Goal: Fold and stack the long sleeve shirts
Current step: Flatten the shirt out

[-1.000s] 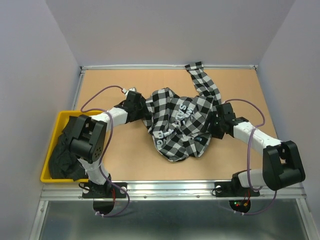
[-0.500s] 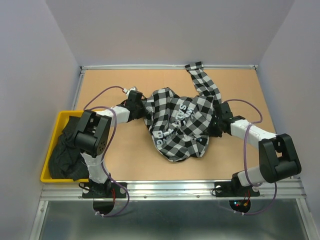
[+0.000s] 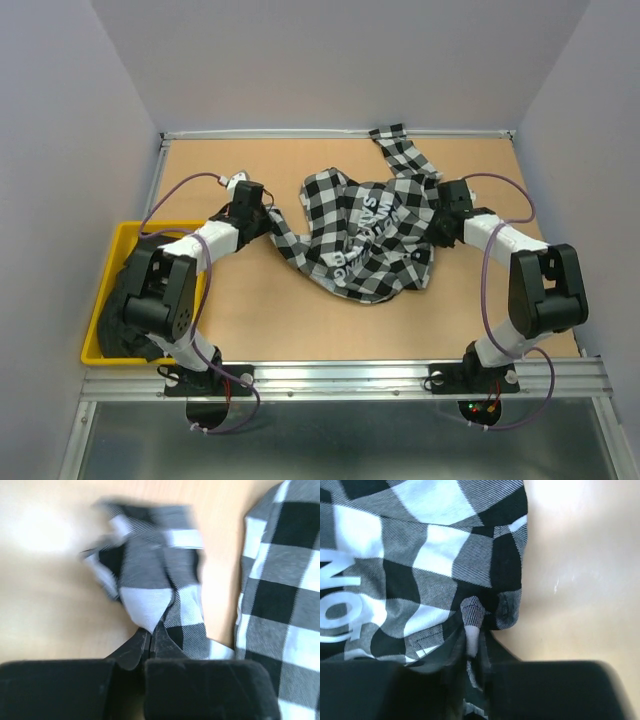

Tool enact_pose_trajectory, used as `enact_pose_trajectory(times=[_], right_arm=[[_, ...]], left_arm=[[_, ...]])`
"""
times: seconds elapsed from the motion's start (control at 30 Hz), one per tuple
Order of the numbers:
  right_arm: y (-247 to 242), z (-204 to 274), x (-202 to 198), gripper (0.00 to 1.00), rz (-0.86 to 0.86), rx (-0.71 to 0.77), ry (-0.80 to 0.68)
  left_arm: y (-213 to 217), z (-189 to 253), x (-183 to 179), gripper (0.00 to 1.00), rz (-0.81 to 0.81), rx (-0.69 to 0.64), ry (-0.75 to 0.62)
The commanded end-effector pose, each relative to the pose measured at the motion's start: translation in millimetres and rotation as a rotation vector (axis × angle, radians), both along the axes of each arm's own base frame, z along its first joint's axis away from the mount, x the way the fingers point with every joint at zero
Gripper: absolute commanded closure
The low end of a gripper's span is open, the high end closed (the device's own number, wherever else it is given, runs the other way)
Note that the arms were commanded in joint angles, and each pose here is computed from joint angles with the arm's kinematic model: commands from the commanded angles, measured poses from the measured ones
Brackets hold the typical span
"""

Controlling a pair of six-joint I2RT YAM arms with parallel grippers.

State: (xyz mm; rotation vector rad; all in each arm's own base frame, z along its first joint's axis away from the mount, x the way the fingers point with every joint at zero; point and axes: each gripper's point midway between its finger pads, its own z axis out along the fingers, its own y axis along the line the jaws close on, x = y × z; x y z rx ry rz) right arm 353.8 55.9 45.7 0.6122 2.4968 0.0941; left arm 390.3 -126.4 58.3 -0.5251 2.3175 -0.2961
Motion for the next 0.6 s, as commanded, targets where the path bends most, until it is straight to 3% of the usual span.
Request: enact_pose_trajectory(times=[0.0, 0.07, 0.17, 0.23, 0.4, 0.57], right_arm=[[-7.7, 31.3, 34.1, 0.69, 0.025, -0.051, -0.109], [0.7, 37.4, 32.0, 0.44, 0.115, -0.038, -0.120], [19.4, 53.3, 19.2, 0.28, 0.220, 0.011, -0.154], [33.7, 69.1, 7.3, 0.25, 0.270, 0.026, -0.193], [47.5, 57.7, -38.0, 0.19, 0.289, 0.067, -0.144], [80.3, 44.4, -77.3, 0.17, 0.423, 0.040, -0.095]], left_arm=[[15.1, 48.6, 2.3, 1.00, 0.014, 0.060, -0.133], [15.0, 54.8, -0.4, 1.00, 0.007, 0.056, -0.144], [14.4, 56.9, -8.7, 1.00, -0.008, 0.049, -0.140], [12.8, 56.6, -11.3, 1.00, -0.013, 0.037, -0.136], [12.4, 51.7, -20.0, 1.00, -0.017, 0.022, -0.118], [18.3, 47.4, -32.2, 1.00, -0.020, 0.047, -0.083]])
